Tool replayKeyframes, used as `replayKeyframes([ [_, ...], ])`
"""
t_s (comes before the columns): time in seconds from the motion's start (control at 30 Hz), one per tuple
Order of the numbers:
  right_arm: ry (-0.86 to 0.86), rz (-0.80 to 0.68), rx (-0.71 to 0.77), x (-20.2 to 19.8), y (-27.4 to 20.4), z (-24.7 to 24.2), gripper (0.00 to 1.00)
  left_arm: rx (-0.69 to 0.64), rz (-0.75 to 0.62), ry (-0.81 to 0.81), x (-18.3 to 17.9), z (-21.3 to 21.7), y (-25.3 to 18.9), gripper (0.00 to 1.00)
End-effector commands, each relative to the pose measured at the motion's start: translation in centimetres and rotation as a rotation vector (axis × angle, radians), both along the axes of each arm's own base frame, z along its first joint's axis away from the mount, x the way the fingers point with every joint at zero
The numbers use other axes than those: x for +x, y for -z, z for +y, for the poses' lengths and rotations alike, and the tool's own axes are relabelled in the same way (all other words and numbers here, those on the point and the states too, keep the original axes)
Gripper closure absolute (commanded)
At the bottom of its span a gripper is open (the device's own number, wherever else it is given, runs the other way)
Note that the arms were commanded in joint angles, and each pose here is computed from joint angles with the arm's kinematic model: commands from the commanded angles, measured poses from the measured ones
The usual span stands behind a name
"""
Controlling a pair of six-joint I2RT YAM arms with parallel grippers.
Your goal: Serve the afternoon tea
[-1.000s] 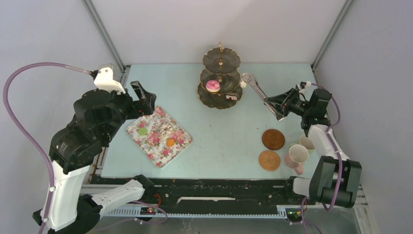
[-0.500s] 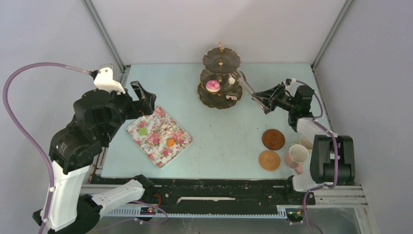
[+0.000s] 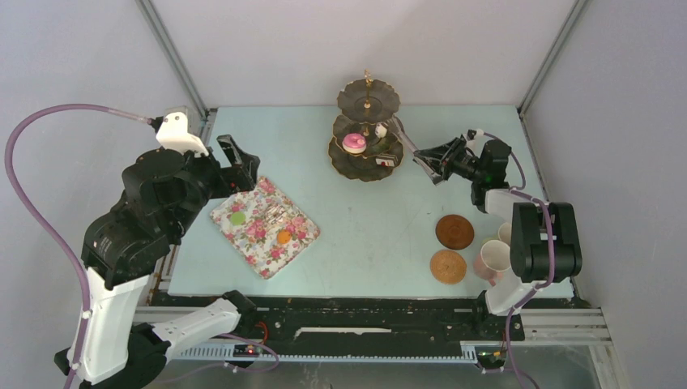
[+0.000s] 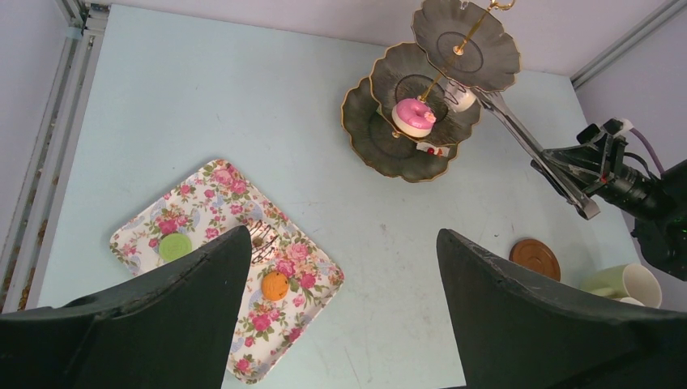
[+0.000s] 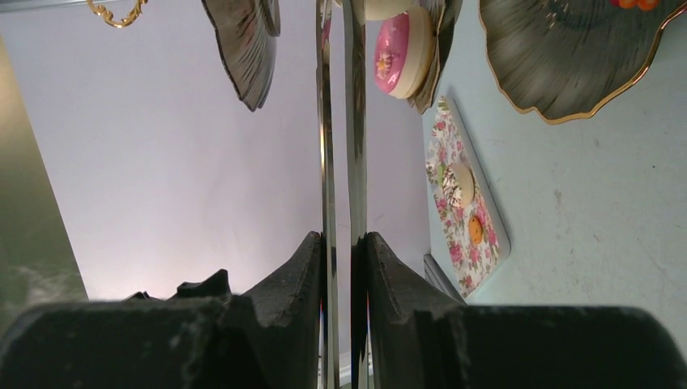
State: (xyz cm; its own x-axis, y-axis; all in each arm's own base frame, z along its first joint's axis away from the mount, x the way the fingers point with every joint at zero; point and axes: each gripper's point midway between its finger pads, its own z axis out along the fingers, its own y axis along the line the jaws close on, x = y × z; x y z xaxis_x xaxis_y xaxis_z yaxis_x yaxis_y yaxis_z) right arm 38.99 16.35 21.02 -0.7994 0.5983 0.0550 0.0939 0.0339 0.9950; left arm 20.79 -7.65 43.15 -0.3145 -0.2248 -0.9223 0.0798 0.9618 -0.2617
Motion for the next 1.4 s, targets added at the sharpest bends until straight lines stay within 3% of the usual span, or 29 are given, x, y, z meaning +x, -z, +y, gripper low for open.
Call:
replayKeyframes([
  [0.0,0.000,-0.106,0.003,1.2,-1.8,0.1,0.82,-0.013,-0.048,-0.006,-0.1,0.3,-1.5,0.08],
  [0.7,0.012,-0.091,-0.098,0.5,-0.4,-1.6,0.63,-0.007,-0.041,-0.003,0.0,0.2,-1.2,0.08],
  [1.37,0.038,-0.126,-0.186,-1.1,-1.4,-3.9,0.59,-0.013,-0.037,0.007,0.0,-0.1,-1.0,0.08],
])
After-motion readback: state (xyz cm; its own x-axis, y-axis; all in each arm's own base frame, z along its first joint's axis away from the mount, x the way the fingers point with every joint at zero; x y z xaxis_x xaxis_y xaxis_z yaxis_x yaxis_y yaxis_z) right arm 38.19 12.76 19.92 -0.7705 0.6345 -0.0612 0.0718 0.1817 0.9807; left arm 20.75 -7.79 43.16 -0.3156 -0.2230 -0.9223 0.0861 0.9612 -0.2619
